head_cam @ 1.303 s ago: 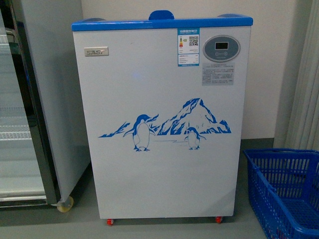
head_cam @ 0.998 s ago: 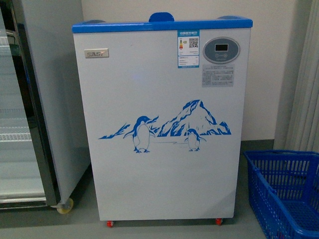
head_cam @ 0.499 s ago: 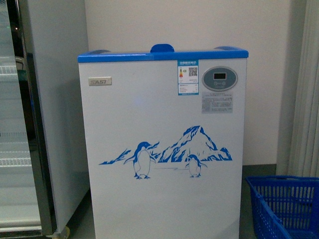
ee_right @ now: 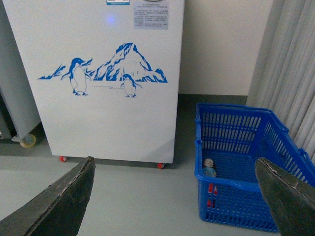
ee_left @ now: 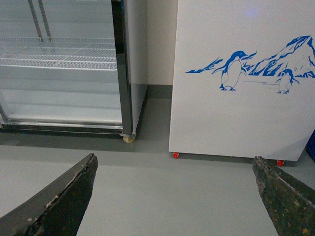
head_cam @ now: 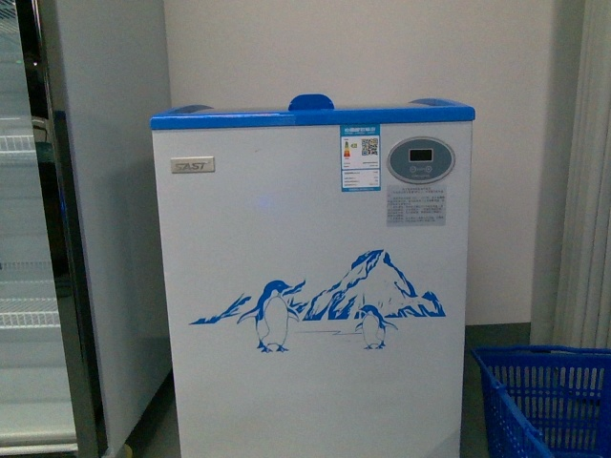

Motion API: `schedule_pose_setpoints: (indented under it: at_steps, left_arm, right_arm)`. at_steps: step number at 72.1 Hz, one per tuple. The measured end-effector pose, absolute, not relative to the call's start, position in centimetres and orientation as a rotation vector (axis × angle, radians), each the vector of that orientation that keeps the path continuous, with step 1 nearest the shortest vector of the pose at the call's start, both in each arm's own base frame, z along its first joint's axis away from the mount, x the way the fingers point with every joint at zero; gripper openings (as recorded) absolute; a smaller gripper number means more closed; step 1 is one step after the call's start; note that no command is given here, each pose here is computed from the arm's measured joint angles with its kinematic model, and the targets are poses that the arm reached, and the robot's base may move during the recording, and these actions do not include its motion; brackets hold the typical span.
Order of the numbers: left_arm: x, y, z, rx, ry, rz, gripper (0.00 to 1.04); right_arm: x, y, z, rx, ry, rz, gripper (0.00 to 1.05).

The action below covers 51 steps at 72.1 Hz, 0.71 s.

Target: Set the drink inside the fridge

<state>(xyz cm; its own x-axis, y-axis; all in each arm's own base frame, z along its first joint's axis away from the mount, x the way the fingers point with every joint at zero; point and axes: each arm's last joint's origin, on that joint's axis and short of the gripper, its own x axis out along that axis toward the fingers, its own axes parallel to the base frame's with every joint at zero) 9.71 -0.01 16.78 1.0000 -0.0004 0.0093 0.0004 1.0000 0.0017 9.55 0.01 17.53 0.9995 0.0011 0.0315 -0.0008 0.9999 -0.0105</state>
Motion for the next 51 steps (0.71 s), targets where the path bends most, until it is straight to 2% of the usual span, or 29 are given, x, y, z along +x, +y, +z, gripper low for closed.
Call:
schedule_pose_setpoints:
  at_steps: [51]
  left_arm:
    - [9.71,-0.01,16.78,0.002,-0.009,0.0,0.97]
  right_arm:
    - [9.55,0.01,17.53,-0.01,-0.031,0.001,0.98]
